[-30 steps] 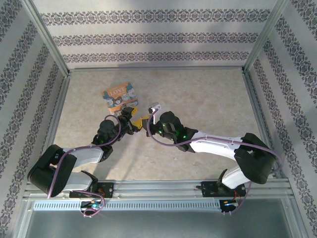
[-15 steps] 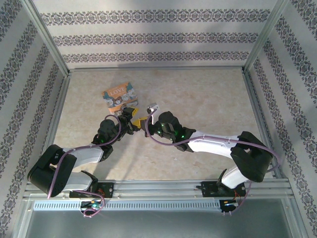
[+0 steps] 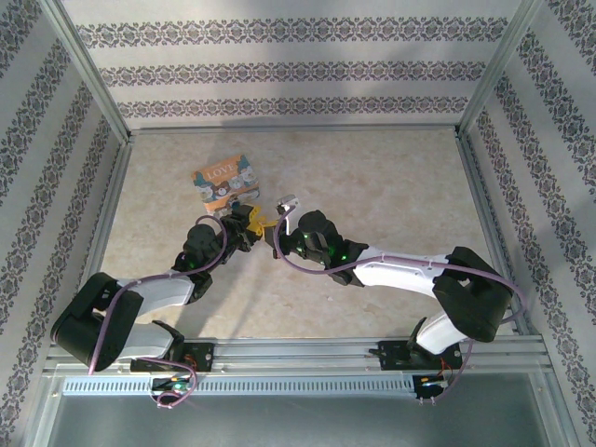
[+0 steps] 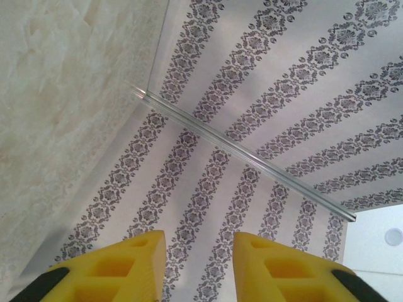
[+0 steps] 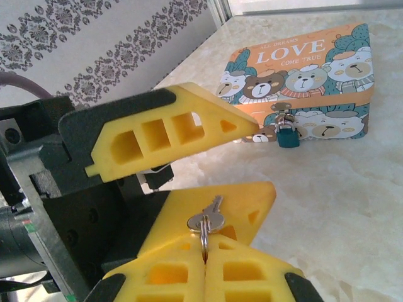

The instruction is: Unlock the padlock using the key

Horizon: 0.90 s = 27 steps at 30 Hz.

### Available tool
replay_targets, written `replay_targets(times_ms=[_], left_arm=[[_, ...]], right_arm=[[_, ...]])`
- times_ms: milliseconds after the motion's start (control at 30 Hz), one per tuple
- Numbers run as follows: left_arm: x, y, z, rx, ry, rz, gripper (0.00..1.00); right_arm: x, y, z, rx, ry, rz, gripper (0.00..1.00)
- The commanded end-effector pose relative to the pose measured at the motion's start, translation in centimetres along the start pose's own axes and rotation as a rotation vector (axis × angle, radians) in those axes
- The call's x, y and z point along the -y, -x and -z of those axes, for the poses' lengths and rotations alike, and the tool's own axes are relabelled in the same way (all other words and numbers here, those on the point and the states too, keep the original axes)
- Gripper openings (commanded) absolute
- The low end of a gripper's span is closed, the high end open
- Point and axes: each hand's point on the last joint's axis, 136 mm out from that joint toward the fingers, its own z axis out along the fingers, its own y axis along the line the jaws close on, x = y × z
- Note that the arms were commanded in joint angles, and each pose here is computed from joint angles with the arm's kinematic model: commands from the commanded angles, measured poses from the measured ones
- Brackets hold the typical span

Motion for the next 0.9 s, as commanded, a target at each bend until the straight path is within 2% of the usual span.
replay_targets(times_ms=[0,333,533,567,667,867], left_arm=[[0.0,-0.4,0.3,-0.002,0.0,0.053,0.29],[0.0,-0.3,0.5,0.014,0.018,0.027,0.07],[0.1,-0.3,0.6,0.022,0.024,-0.016,0.0],[0.3,-0.4,0.6,0.021,0.021,-0.044,0.0],[1.4,-0.6,0.4,0.017,0.025,-0.188,0.0],[4.3,-0.7,1.1,0.068,0.063,-0.608,0.0]], right_arm=[[-0.2,1.7,0.7,0.058,0.005,-0.011,0.0],[-0.5,2.5,1.0,0.079,0.007,-0.006,0.0],[-0.5,2.9,1.4,0.094,0.003,-0.006,0.0],[-0.5,3.1,1.5,0.096,0.003,-0.006,0.01],[-0.5,3.4,2.3,0.103,0.001,-0.009,0.14],[-0.1,4.5,4.8,0.107,0.03,-0.064,0.33]])
